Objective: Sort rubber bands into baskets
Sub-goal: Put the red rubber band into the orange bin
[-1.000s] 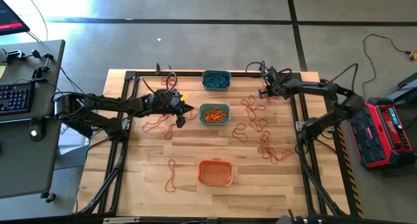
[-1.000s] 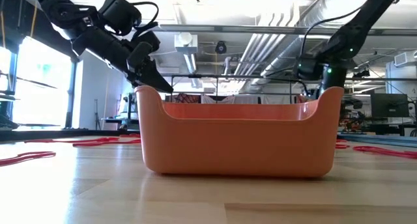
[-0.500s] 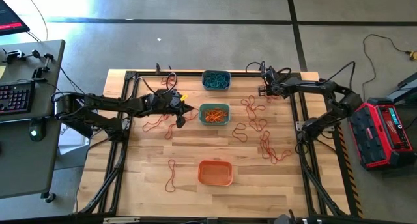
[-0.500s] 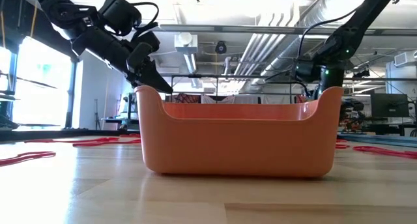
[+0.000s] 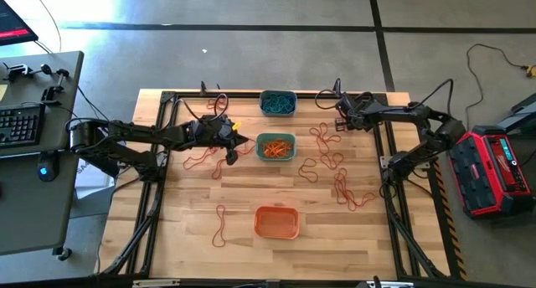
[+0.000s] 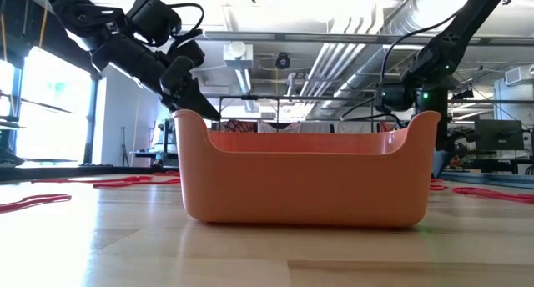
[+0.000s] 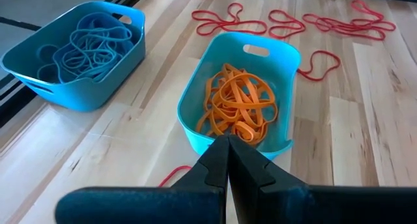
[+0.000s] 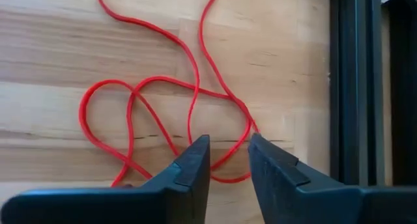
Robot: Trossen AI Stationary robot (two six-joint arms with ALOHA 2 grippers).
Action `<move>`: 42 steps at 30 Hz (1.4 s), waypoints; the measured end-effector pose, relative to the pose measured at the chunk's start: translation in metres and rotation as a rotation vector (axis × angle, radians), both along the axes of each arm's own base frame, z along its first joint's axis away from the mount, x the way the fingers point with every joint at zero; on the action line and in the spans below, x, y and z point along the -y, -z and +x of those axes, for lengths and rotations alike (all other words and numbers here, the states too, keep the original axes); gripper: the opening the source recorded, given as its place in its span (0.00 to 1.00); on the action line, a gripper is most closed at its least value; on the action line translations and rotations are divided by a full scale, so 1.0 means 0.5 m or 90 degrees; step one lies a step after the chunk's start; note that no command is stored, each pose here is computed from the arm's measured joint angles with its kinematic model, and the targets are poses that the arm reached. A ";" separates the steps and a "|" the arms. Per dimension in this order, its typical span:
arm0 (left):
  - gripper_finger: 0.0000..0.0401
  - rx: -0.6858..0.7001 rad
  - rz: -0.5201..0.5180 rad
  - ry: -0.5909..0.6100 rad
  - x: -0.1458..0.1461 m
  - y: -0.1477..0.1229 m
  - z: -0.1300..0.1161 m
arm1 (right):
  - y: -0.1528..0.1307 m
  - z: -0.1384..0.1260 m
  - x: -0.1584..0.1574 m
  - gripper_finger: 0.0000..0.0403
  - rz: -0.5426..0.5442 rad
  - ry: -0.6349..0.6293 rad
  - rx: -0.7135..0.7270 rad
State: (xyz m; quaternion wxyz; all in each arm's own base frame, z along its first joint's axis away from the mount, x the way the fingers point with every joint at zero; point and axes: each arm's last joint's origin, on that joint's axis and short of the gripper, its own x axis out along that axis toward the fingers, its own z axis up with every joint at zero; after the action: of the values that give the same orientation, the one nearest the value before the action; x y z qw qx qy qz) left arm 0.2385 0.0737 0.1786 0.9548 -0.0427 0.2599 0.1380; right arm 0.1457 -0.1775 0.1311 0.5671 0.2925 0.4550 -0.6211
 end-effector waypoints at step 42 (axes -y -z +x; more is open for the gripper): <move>0.00 0.002 -0.011 -0.001 0.004 0.000 0.001 | -0.014 0.017 0.023 0.31 -0.007 -0.072 0.075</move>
State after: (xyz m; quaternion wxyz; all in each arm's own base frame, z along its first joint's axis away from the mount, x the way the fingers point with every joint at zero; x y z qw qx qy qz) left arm 0.2390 0.0717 0.1784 0.9546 -0.0517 0.2598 0.1365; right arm 0.1542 -0.1891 0.1381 0.6289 0.2994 0.4332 -0.5720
